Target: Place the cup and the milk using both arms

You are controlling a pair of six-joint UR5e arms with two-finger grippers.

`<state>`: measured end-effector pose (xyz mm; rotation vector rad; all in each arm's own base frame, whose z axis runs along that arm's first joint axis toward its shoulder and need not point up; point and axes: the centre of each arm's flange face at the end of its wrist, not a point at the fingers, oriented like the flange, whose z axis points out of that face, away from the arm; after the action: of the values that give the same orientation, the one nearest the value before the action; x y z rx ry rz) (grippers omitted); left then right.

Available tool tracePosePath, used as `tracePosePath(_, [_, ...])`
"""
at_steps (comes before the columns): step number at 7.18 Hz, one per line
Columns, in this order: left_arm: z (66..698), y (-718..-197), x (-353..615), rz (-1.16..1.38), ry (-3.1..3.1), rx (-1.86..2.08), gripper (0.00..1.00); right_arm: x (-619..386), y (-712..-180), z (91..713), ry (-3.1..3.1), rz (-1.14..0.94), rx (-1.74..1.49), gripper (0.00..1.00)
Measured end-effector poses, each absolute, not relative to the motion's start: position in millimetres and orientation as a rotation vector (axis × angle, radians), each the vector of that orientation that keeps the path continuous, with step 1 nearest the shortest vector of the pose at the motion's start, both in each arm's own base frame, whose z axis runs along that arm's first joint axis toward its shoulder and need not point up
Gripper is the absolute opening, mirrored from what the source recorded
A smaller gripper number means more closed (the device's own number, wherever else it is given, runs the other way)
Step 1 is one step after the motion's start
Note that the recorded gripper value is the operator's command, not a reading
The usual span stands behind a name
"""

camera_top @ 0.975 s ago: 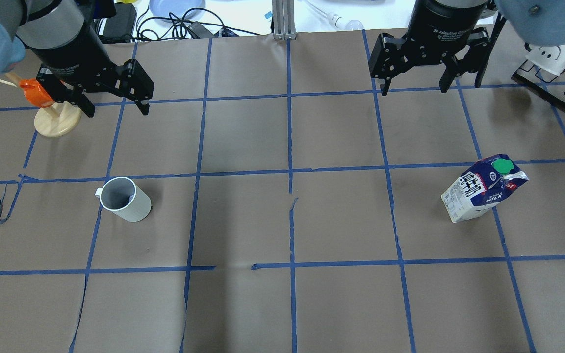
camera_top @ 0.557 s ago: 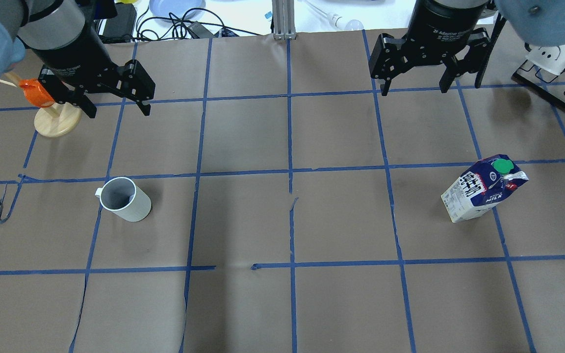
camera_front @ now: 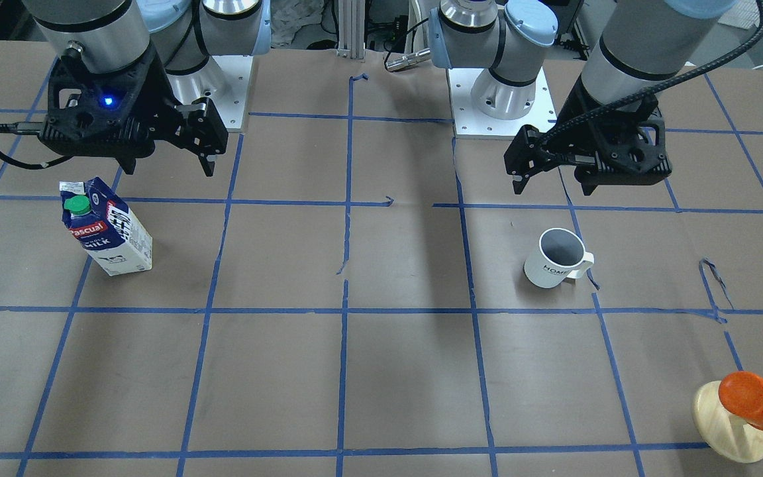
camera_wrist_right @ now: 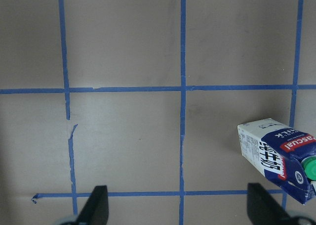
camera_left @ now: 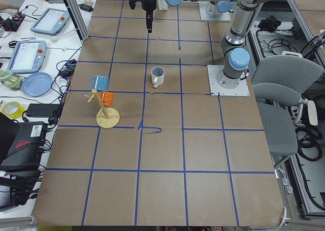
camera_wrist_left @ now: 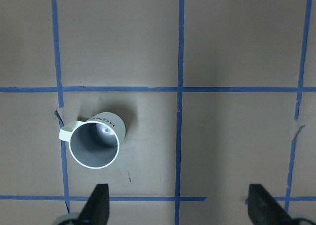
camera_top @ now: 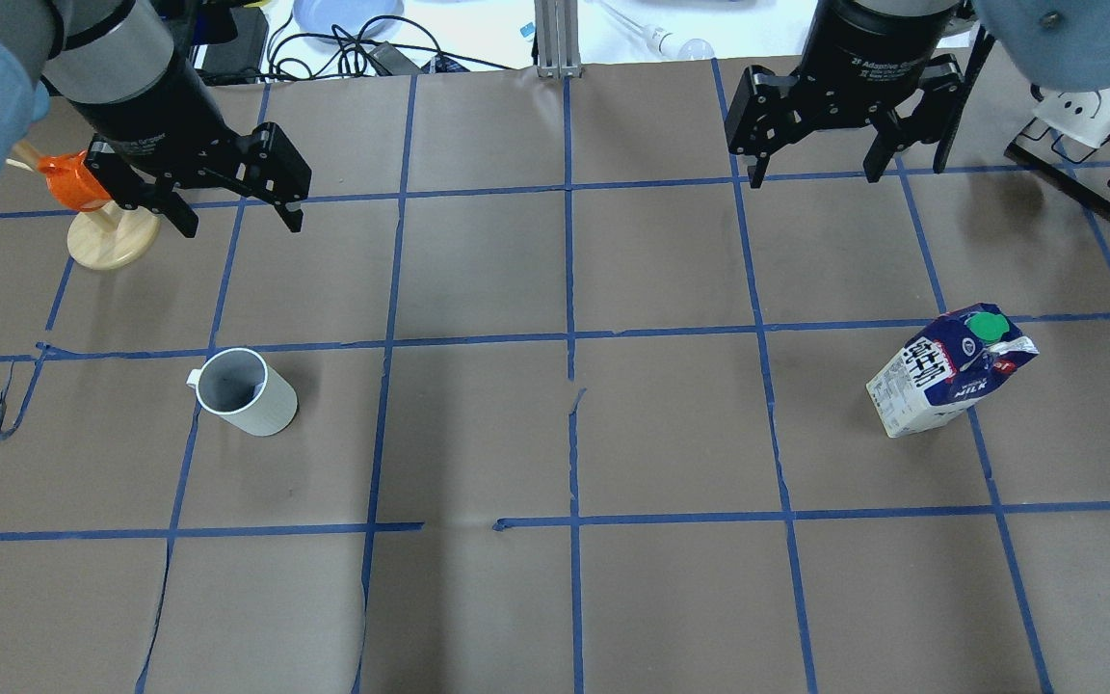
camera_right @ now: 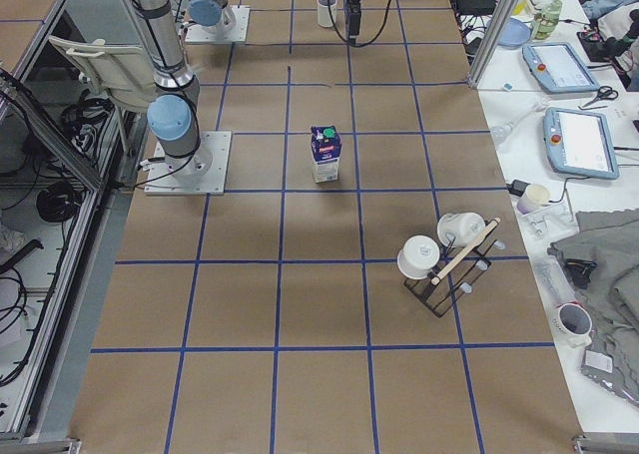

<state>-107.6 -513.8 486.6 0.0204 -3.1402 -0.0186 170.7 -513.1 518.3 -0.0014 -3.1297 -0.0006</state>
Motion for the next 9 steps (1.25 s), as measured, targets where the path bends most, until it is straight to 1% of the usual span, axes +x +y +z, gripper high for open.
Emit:
tracePosePath(5, [473.8,-521.2,-92.7,-0.054,-3.15,0.055,1.0,169.5,-514.3,519.8,-3.13,0.005,-0.005,1.0])
tracePosePath(7, [438.6,-526.9,-37.4,-0.087,-3.14,0.205,1.0,169.6,-514.5,522.7,-3.131,0.016,-0.009,1.0])
tracePosePath(9, [381.3,-512.5,27.5,-0.189,-3.099,0.395,1.0,166.4,-517.2,516.2,-3.122,0.006,0.013,1.0])
